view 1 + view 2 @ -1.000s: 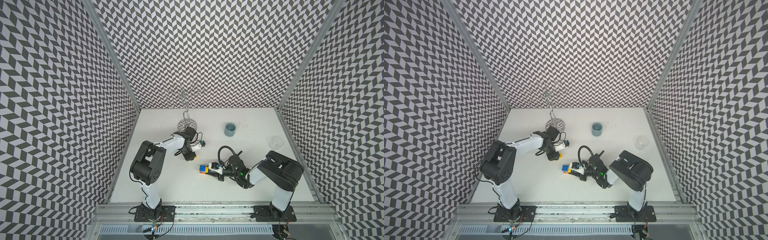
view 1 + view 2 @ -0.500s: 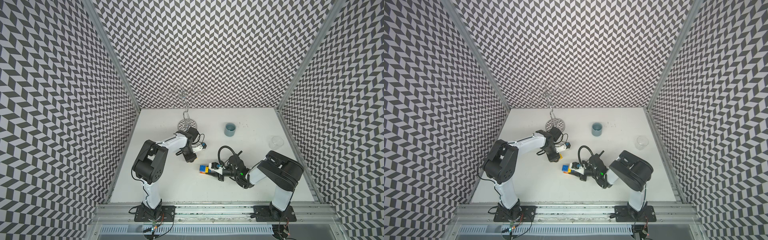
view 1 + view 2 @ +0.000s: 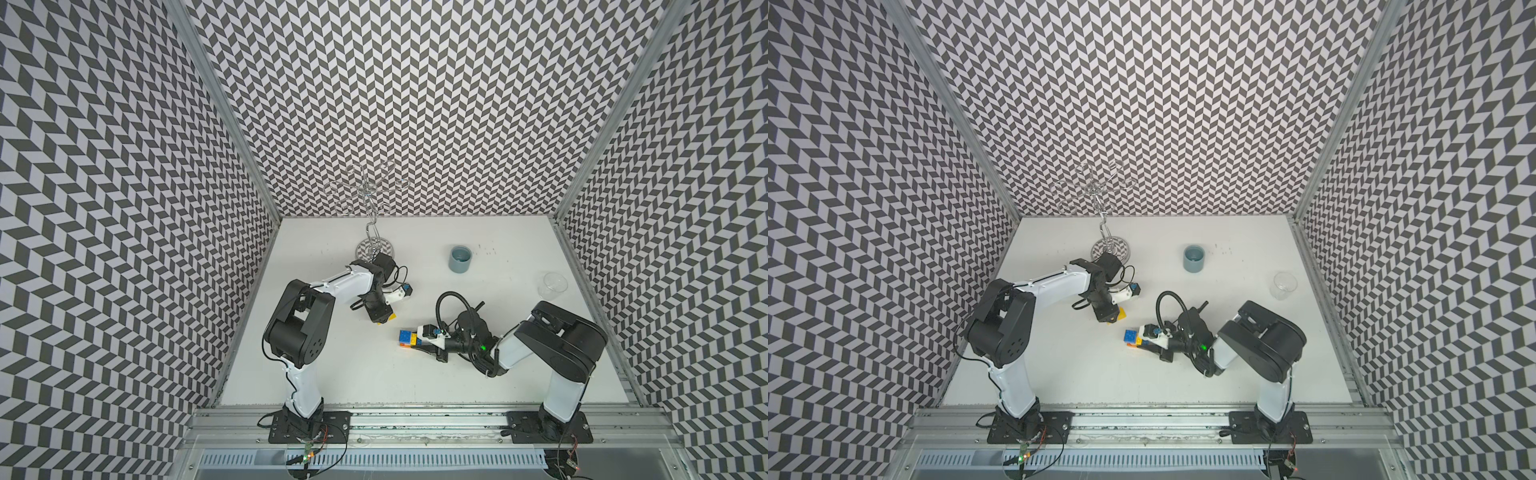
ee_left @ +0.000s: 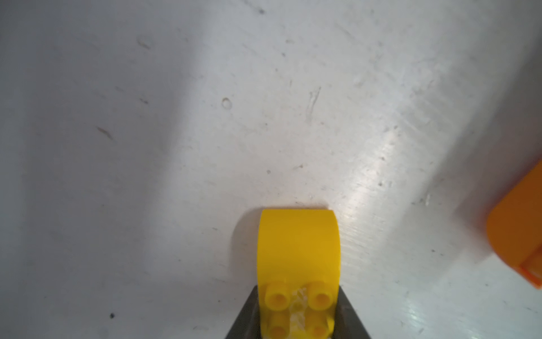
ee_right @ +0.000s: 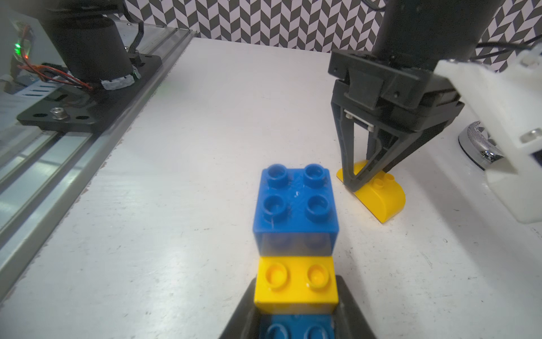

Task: Assemble the letter s with lego
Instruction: Adjust the lego brick at the center of the board, then assemble the lego brick with the lego brick.

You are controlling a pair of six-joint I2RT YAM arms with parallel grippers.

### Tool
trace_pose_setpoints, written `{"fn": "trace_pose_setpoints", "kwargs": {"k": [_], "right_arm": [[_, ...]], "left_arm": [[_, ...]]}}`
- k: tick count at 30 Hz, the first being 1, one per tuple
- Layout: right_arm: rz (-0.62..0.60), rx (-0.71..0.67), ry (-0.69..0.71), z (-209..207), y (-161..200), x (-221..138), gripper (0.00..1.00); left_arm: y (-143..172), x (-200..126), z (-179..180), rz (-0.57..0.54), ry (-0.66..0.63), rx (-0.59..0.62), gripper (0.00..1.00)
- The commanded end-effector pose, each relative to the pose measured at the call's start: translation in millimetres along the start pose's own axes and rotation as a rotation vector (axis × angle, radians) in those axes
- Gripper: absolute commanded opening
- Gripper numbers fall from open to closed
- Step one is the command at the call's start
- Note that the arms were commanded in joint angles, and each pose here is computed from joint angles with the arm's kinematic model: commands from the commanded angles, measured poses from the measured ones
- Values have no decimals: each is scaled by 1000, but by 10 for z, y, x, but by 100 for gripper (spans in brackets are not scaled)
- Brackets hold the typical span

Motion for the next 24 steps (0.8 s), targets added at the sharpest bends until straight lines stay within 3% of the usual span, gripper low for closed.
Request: {"fn": "trace_pose_setpoints", "kwargs": {"k": [1, 7, 14, 24], "right_arm": [[109, 30, -34, 122, 209, -51, 25], [151, 14, -38, 135, 261, -52, 24], [176, 11, -54, 156, 321, -38, 24], [186, 15, -70, 158, 342, -21, 24]], "left_arm": [[-102, -464, 91, -181, 10, -13, 10], [11, -1118, -102, -494, 56, 98, 9], [220, -1212, -425, -555, 23, 225, 9], [293, -1096, -728, -506, 55, 363, 6]]}}
Point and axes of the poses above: each gripper's point midway between its finger pads, its own x axis out along the fingers, its own z axis along the line the jaws close on, y = z × x, the point moved 10 cm from there along -x, back along the fingers, and after that the axes turned 6 degrees about -x, right-handed, at the moved point
